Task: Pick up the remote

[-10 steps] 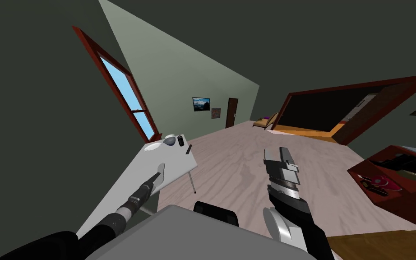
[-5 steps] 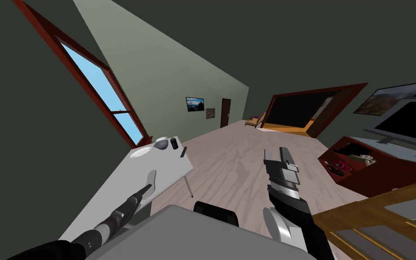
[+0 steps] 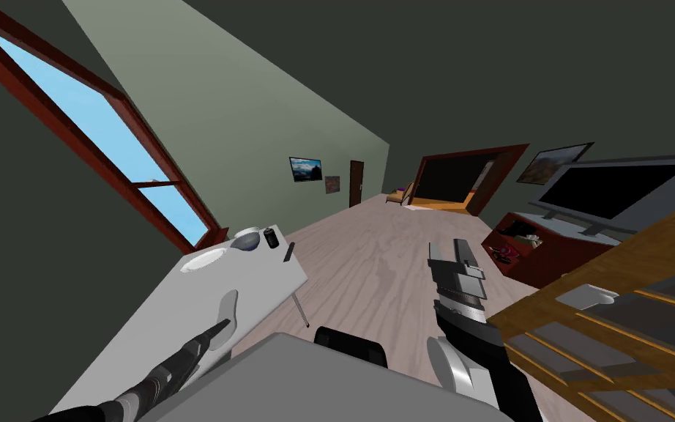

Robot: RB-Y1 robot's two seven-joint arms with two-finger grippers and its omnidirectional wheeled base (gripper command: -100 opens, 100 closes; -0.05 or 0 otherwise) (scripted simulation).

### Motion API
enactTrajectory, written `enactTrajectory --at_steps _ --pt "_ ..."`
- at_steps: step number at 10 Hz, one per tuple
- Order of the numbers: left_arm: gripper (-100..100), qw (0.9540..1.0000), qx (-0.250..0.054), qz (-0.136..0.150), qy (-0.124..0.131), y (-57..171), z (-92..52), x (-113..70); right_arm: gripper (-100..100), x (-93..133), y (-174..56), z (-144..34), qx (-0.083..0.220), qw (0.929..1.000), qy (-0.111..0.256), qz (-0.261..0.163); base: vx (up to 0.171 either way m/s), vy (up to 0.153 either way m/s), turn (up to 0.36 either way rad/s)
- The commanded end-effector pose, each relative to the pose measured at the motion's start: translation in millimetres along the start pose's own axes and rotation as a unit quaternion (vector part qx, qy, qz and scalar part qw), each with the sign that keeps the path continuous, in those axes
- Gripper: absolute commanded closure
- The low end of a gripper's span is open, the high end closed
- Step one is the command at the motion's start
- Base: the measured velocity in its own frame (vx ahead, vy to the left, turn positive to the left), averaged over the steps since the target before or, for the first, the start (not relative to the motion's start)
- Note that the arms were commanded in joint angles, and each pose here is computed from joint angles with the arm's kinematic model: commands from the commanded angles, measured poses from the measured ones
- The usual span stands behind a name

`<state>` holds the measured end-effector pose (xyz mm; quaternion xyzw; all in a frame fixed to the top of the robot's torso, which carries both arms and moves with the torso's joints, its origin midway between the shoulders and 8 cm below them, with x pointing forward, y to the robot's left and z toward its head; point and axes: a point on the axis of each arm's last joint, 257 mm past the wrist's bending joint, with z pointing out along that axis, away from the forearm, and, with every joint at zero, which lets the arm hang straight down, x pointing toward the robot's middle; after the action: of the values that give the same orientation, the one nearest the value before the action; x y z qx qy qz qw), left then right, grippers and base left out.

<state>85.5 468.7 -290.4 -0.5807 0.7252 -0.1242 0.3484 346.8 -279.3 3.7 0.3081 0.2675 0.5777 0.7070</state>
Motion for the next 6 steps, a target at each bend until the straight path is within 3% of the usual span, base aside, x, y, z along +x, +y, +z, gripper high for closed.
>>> enactTrajectory --at_steps 1,2,3,5,6 --pt "-100 0.9993 -0.033 0.007 0.014 17.5 -4.6 -0.7 0 0.0 0.0 0.0 0.000 1.0000 0.000 0.000 0.008 0.029 -0.189" --pt "-100 0.9981 -0.059 0.006 0.020 32.7 -10.6 -2.9 0 0.1 0.0 0.0 0.000 1.0000 0.000 0.000 -0.002 0.042 -0.280" --pt "-100 0.9979 -0.058 0.013 0.026 31.1 -9.1 -1.9 0 0.1 0.0 0.0 0.000 1.0000 0.000 0.000 -0.002 0.038 -0.125" --pt "-100 0.9934 -0.106 0.013 0.042 57.0 -19.4 -5.3 0 0.0 0.0 0.0 0.000 1.0000 0.000 0.000 0.010 0.044 -0.260" --pt "-100 0.9930 -0.106 0.020 0.048 55.5 -18.0 -4.5 0 0.0 0.0 0.0 0.000 1.0000 0.000 0.000 0.001 0.043 -0.108"
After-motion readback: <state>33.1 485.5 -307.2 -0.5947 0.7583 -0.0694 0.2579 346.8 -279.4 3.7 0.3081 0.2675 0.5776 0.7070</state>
